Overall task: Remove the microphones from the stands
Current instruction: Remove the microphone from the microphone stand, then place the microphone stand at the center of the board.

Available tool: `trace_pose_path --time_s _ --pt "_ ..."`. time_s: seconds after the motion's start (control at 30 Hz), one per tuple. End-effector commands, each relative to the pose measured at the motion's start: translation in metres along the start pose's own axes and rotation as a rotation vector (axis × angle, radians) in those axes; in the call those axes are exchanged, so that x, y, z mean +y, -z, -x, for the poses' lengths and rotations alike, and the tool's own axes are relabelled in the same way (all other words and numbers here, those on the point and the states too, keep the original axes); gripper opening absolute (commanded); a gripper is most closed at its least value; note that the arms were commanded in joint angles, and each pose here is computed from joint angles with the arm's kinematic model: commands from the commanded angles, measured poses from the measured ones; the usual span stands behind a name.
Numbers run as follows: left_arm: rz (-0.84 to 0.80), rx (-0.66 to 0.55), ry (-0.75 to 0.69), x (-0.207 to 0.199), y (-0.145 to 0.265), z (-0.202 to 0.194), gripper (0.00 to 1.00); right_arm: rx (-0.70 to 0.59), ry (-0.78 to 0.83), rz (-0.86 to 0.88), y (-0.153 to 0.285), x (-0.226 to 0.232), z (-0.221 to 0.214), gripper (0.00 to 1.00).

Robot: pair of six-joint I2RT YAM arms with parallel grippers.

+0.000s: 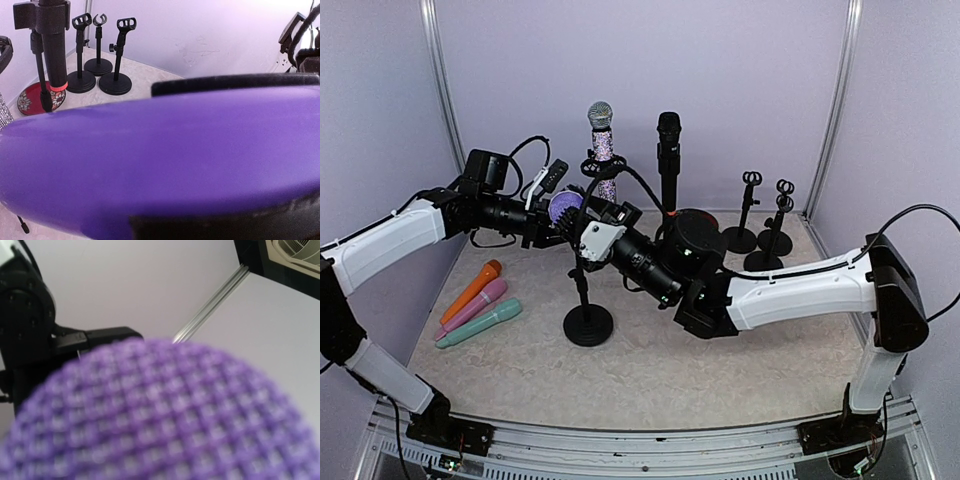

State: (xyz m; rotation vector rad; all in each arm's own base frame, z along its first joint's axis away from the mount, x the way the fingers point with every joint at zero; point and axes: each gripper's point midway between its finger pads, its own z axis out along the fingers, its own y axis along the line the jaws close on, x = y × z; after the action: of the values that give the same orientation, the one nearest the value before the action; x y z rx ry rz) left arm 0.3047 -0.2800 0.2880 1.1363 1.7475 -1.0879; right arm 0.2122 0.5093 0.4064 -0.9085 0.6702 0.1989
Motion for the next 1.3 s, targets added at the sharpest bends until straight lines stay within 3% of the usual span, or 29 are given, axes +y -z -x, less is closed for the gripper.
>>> trace_pose_path --time_s 0.0,0.43,0.67,0.93,1.27 --pt "0.352 0.014 0.098 0.087 0.016 -0.008 0.00 -0.557 -0.142 -0.139 0.054 -0.073 0.185 0.00" --pt "0.348 0.030 0.078 0.096 0.012 -0.010 0.00 -0.545 -0.135 -0.134 0.064 -0.075 0.194 0.00" --pt "0.254 0.021 0.039 0.079 0.001 0.003 0.03 -0.490 -0.139 -0.160 0.072 -0.081 0.186 0.00" --pt "0.074 0.020 -0.043 0.037 -0.014 0.028 0.45 -0.347 -0.179 -0.196 0.075 -0.086 0.156 0.00" --pt "0.111 0.126 -0.215 0.015 0.024 0.014 0.98 -0.169 -0.300 -0.153 0.057 -0.073 0.121 0.00"
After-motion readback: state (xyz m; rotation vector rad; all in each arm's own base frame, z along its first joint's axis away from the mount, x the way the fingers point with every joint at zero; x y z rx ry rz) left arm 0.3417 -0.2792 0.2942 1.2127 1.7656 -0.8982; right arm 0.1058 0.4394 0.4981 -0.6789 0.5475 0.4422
